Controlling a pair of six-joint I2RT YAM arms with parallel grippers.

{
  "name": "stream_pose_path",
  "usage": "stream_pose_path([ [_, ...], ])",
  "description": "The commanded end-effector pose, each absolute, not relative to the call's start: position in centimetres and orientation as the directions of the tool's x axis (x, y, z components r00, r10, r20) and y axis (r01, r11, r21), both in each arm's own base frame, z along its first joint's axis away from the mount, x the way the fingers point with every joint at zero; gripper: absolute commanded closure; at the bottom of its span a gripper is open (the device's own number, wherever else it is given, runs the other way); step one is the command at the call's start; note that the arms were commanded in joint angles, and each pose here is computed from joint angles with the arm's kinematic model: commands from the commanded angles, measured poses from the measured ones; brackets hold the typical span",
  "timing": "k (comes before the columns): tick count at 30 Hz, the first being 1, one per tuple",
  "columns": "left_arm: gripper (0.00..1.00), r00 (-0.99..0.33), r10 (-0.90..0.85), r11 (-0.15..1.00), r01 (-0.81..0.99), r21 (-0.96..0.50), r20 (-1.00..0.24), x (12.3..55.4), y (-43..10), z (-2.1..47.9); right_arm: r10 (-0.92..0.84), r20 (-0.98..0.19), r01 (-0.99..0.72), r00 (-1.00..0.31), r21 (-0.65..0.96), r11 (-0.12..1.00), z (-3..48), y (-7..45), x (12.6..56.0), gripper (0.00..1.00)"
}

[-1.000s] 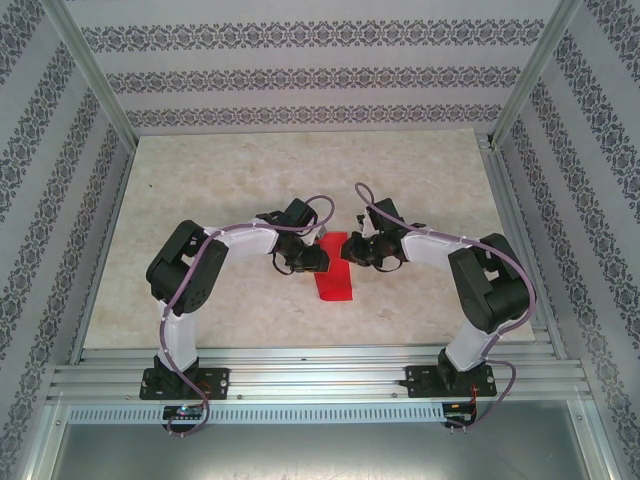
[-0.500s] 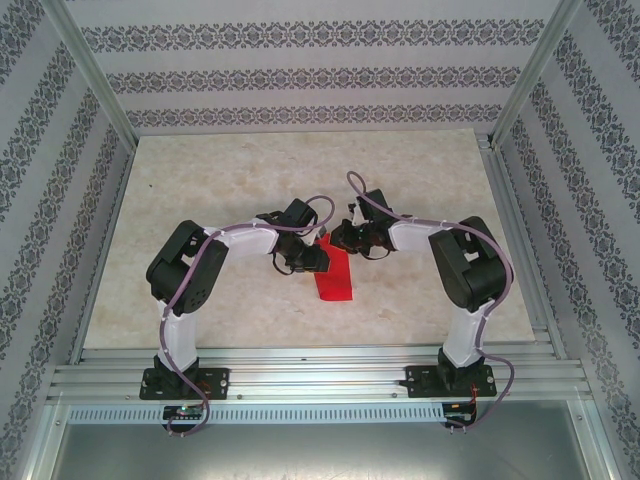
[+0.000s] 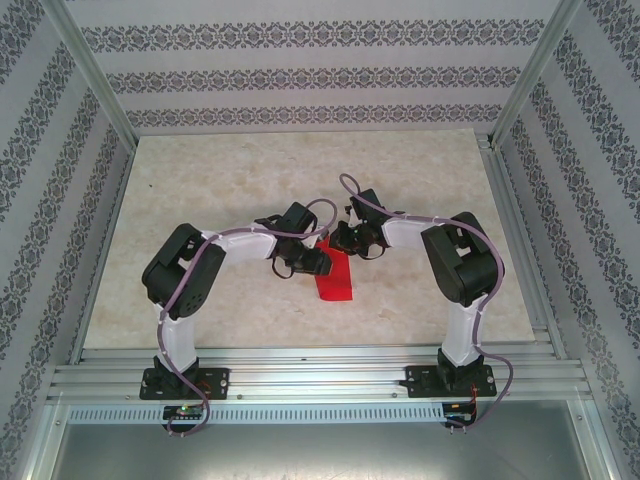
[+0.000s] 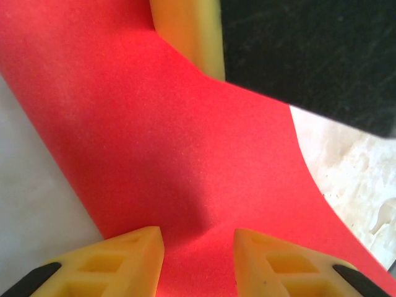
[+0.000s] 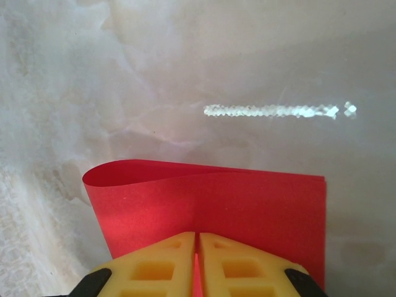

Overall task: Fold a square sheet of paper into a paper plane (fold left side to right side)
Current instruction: First fold the square sheet of paper in half at the center of the table.

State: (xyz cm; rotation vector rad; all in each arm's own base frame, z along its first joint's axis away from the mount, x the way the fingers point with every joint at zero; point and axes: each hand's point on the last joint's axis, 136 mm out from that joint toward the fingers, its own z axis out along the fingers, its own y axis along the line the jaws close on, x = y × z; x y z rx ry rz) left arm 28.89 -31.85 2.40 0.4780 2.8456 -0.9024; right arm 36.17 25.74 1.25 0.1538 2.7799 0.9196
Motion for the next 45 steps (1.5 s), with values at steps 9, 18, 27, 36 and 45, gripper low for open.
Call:
stream_pose_path([
  [9,0.61,-0.902,0.416,0.736,0.408,-0.540,-0.114,21.8,-30.8,0.7,0.167,-0.113,0.092,-0.980,0.483,0.871,-2.6,23.8,34.7,0.89],
  [18,0.60,-0.889,0.438,0.701,0.433,-0.567,-0.138,20.4,-31.5,1.4,0.162,-0.114,0.088,-0.980,0.482,0.872,-2.6,23.8,34.6,0.89],
  [27,0.60,-0.878,0.460,0.686,0.445,-0.575,-0.131,18.6,-32.2,1.2,0.158,-0.115,0.084,-0.981,0.481,0.873,-2.6,23.8,34.5,0.89],
  [36,0.57,-0.867,0.464,0.632,0.468,-0.617,-0.182,17.4,-34.0,3.4,0.156,-0.114,0.083,-0.981,0.482,0.872,-2.6,23.8,34.4,0.90],
  [45,0.62,-0.912,0.293,0.625,0.410,-0.664,-0.287,23.1,-32.2,9.0,0.148,-0.122,0.070,-0.982,0.489,0.869,-2.3,24.1,34.4,0.90],
])
